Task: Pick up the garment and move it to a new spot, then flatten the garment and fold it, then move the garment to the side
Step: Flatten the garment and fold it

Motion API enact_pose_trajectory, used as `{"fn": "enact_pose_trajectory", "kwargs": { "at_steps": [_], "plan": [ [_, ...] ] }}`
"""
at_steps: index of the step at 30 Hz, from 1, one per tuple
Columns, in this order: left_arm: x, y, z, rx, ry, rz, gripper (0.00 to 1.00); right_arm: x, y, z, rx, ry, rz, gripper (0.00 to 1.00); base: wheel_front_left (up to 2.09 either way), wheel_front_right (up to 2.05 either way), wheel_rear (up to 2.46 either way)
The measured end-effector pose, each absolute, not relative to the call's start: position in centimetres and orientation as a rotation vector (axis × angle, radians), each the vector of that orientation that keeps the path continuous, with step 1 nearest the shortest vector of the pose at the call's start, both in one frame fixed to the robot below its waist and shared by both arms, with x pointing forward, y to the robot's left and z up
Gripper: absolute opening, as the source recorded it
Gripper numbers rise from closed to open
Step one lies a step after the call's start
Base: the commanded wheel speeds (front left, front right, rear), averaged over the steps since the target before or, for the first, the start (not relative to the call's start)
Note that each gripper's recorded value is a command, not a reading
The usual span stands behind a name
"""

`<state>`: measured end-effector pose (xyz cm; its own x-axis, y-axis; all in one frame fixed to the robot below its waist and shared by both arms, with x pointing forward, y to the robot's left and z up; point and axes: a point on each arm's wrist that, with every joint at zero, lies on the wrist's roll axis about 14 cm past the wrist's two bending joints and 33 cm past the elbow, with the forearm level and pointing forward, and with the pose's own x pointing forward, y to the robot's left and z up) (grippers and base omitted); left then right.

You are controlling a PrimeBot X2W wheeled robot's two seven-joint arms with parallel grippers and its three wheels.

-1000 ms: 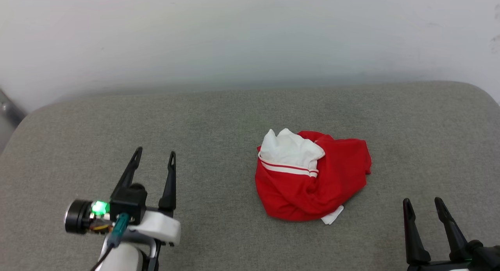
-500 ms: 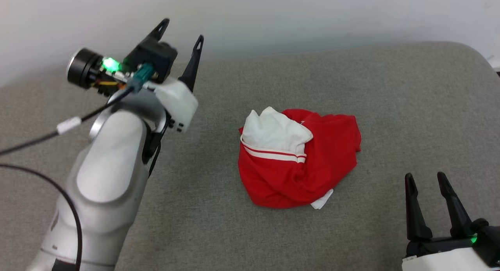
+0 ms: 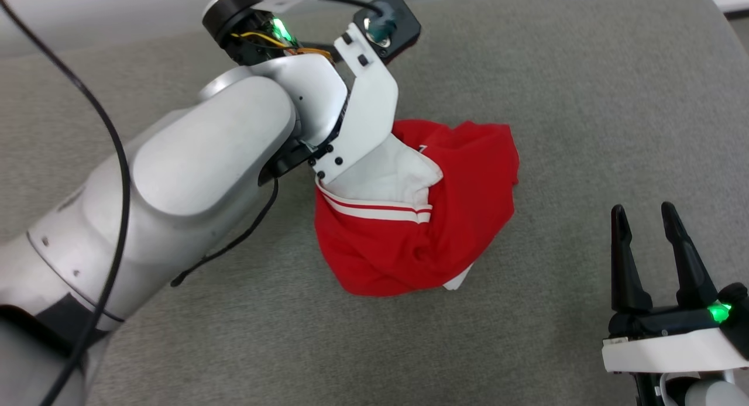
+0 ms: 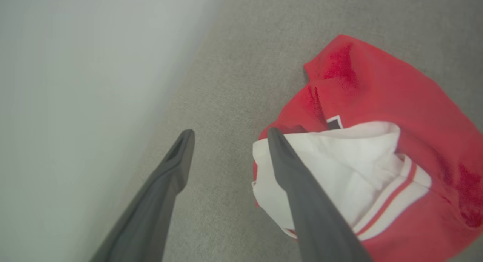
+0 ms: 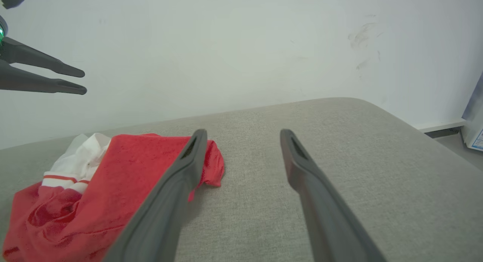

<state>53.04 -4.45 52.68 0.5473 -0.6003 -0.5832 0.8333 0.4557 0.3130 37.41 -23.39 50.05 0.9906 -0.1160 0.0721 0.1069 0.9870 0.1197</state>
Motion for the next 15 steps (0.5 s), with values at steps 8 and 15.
{"fn": "enact_pose_trajectory", "kwargs": {
  "at_steps": [8, 15],
  "plan": [
    [52.0, -3.9, 46.8, 0.765, 0.760, -1.030, 1.00, 38.1, -24.9, 48.4, 0.116, -0.034, -0.161, 1.00, 0.00, 0.00, 0.00],
    [49.8, -2.7, 41.1, 0.869, 0.961, -1.092, 1.00, 39.1, -25.6, 47.3, 0.109, -0.008, -0.180, 1.00, 0.00, 0.00, 0.00]
  ]
}}
